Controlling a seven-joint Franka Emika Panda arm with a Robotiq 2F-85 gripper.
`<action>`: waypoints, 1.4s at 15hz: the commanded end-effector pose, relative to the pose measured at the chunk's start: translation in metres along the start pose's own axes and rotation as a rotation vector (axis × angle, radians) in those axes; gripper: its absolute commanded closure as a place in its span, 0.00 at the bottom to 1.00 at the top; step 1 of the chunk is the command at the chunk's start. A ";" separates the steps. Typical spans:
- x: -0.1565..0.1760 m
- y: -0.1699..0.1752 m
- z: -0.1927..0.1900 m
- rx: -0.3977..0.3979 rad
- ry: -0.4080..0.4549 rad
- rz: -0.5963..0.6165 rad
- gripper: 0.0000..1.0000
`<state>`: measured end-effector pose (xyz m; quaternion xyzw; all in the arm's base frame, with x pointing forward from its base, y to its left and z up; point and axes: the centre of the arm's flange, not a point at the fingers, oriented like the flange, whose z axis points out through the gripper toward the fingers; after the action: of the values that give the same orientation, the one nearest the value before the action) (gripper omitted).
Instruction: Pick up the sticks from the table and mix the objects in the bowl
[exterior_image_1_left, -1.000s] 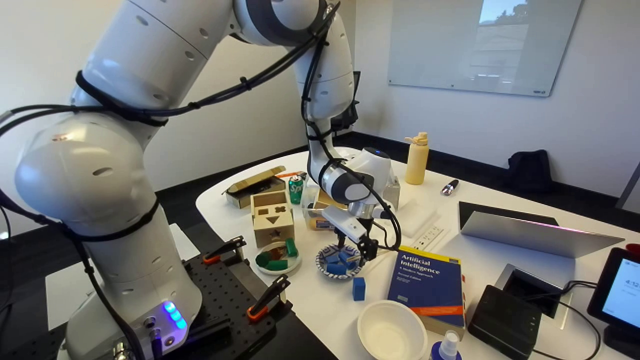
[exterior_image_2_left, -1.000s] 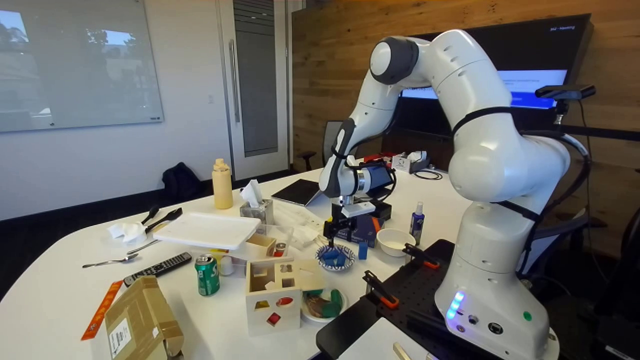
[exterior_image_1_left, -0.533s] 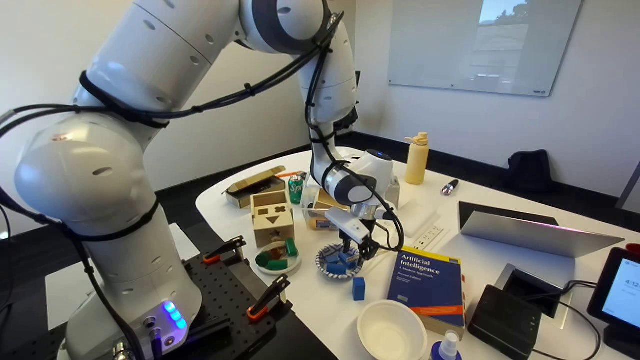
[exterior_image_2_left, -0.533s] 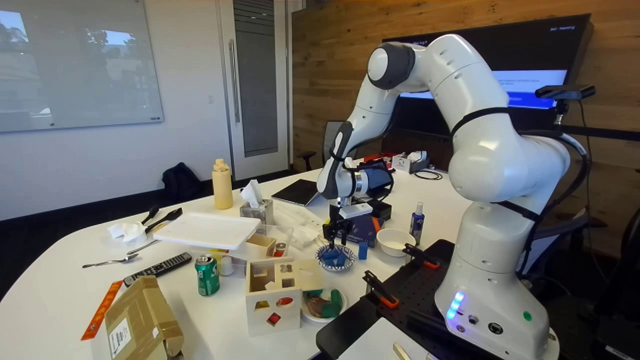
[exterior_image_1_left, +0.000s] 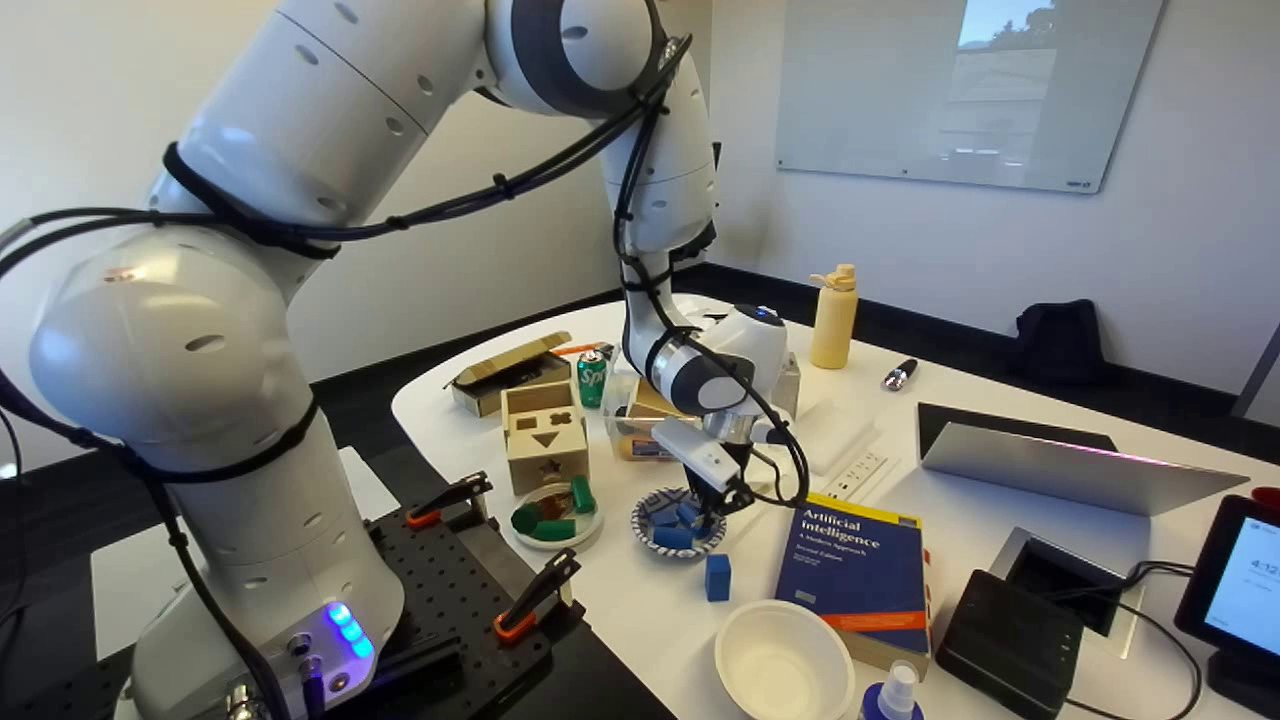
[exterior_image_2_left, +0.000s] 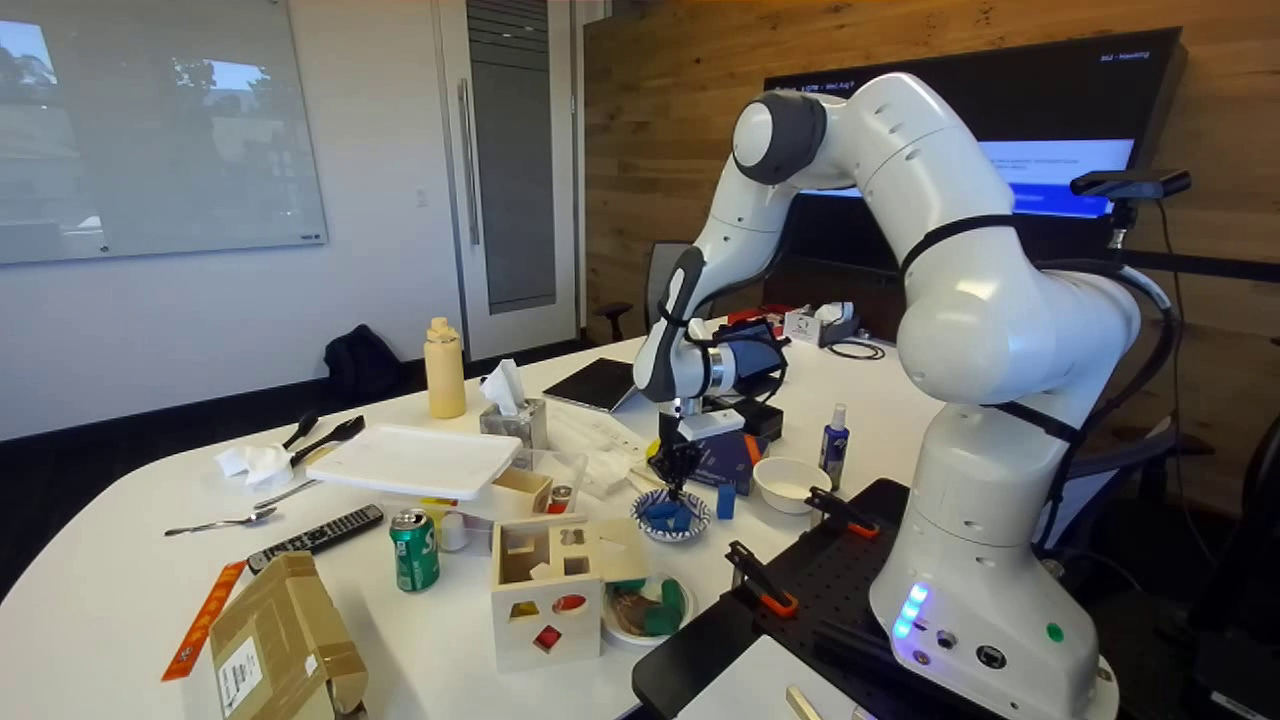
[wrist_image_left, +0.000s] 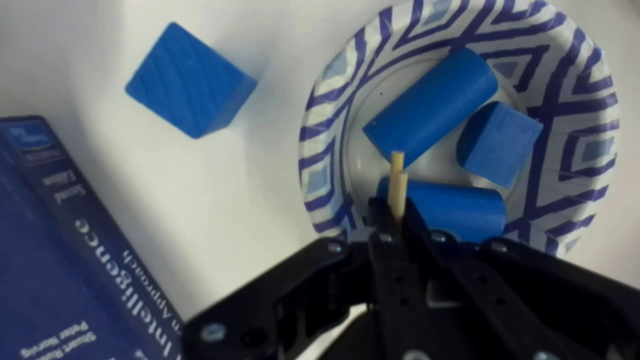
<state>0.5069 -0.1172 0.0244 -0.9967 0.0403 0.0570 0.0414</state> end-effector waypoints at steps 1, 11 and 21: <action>0.001 0.002 0.000 -0.003 -0.001 0.000 0.98; 0.003 -0.039 -0.106 0.038 -0.127 -0.053 0.98; -0.050 -0.032 -0.150 0.083 -0.760 0.005 0.98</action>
<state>0.4764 -0.0867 0.1849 -0.9290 0.0149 0.3589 0.0894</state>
